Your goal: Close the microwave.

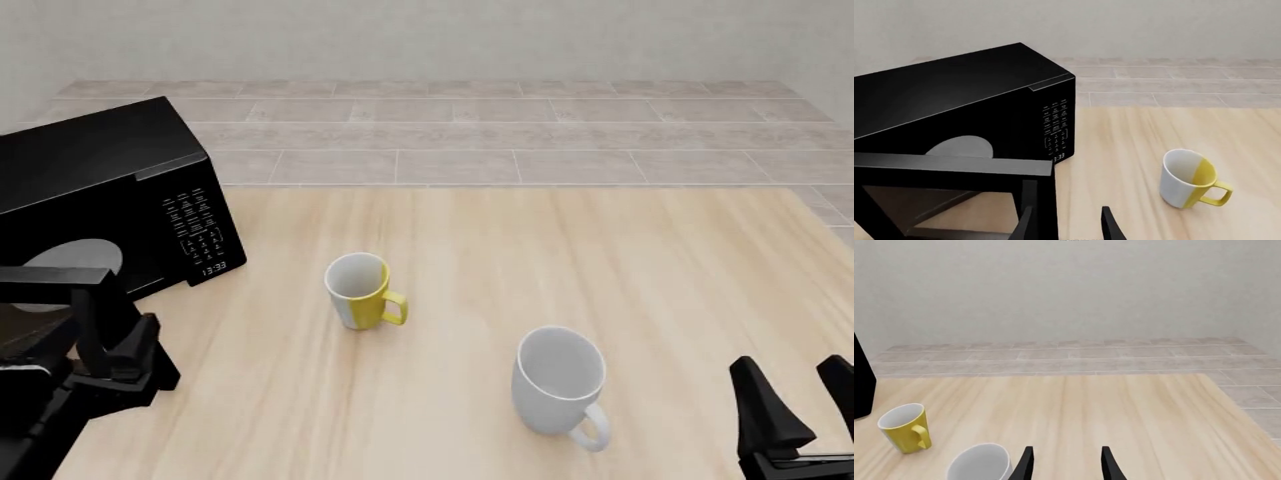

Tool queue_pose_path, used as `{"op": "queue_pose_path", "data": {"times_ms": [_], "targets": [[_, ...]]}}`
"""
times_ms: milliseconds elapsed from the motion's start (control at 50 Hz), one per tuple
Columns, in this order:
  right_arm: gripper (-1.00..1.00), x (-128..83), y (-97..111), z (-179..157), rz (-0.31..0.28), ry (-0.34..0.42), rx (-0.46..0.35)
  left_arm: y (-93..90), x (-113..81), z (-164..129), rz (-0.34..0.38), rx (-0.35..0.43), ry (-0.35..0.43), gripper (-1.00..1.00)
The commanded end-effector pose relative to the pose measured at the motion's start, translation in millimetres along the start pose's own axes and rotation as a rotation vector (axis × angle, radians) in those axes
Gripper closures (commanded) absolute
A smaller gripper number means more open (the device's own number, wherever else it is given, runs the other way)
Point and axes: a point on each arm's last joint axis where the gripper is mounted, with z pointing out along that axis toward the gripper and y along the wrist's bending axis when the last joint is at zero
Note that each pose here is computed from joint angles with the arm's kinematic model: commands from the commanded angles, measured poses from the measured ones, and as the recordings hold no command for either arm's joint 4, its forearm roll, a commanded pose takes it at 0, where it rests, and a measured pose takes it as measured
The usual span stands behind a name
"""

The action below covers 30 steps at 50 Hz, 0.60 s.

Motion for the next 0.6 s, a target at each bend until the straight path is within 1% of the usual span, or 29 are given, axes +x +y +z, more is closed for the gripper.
{"op": "queue_pose_path", "data": {"times_ms": [20, 40, 60, 80, 100, 160, 180, 200, 220, 260, 320, 360, 400, 420, 440, 520, 560, 580, 600], "targets": [[-1.00, 0, 0, -1, 0.008, -0.007, -0.006, 6.7, 2.7, 17, 0.036, -0.045, 0.046, -1.00], [-1.00, -1, 0, -1, 0.010, -0.012, -0.003, 13.0, 2.8, 18, 0.070, -0.086, 0.049, -1.00], [-1.00, -1, 0, -1, 0.015, -0.015, -0.003, 16.8, 1.8, 18, 0.096, -0.111, 0.045, -1.00], [-1.00, -1, 0, -1, 0.015, -0.015, -0.003, 16.8, 1.8, 18, 0.096, -0.111, 0.045, -1.00], [-1.00, -1, 0, -1, 0.021, -0.016, -0.007, 14.4, -0.8, 21, 0.074, -0.093, 0.048, -1.00], [-1.00, -1, 0, -1, 0.023, -0.017, -0.007, 15.1, 0.1, 25, 0.069, -0.095, 0.062, -1.00], [-1.00, -1, 0, -1, 0.023, -0.018, -0.007, 15.1, -0.9, 26, 0.071, -0.095, 0.058, -1.00], [-1.00, -1, 0, -1, 0.023, -0.019, -0.008, 14.8, -2.1, 23, 0.086, -0.096, 0.038, -1.00], [-1.00, -2, 0, -1, 0.026, -0.020, -0.007, 14.6, -2.4, 23, 0.100, -0.094, 0.035, -1.00], [-1.00, -2, 0, -1, 0.034, -0.023, -0.007, 13.1, -1.4, 30, 0.094, -0.079, 0.049, -1.00], [-1.00, -2, 1, -1, 0.035, -0.023, -0.009, 14.6, 0.3, 44, 0.096, -0.080, 0.068, -1.00], [-1.00, -2, 1, -1, 0.038, -0.024, -0.010, 14.2, -0.5, 46, 0.096, -0.077, 0.072, -1.00], [-1.00, -2, 1, -1, 0.038, -0.024, -0.010, 12.5, 1.2, 48, 0.111, -0.066, 0.078, -1.00], [-1.00, -2, 1, -1, 0.039, -0.024, -0.011, 12.1, -0.9, 46, 0.121, -0.064, 0.067, -1.00], [-1.00, -2, 1, -1, 0.037, -0.023, -0.012, 15.0, -4.3, 42, 0.135, -0.083, 0.050, -1.00], [-1.00, -2, 1, -1, 0.032, -0.027, -0.018, 9.3, -11.0, 49, 0.107, -0.047, 0.068, -1.00], [-1.00, -3, 1, -1, 0.031, -0.030, -0.017, 10.1, -13.6, 49, 0.111, -0.052, 0.063, -1.00], [-1.00, -3, 1, -1, 0.022, -0.036, -0.012, 11.3, -20.3, 51, 0.112, -0.058, 0.059, -1.00], [-1.00, -3, 1, -1, 0.022, -0.036, -0.012, 11.3, -20.5, 51, 0.112, -0.058, 0.059, -1.00]]}}
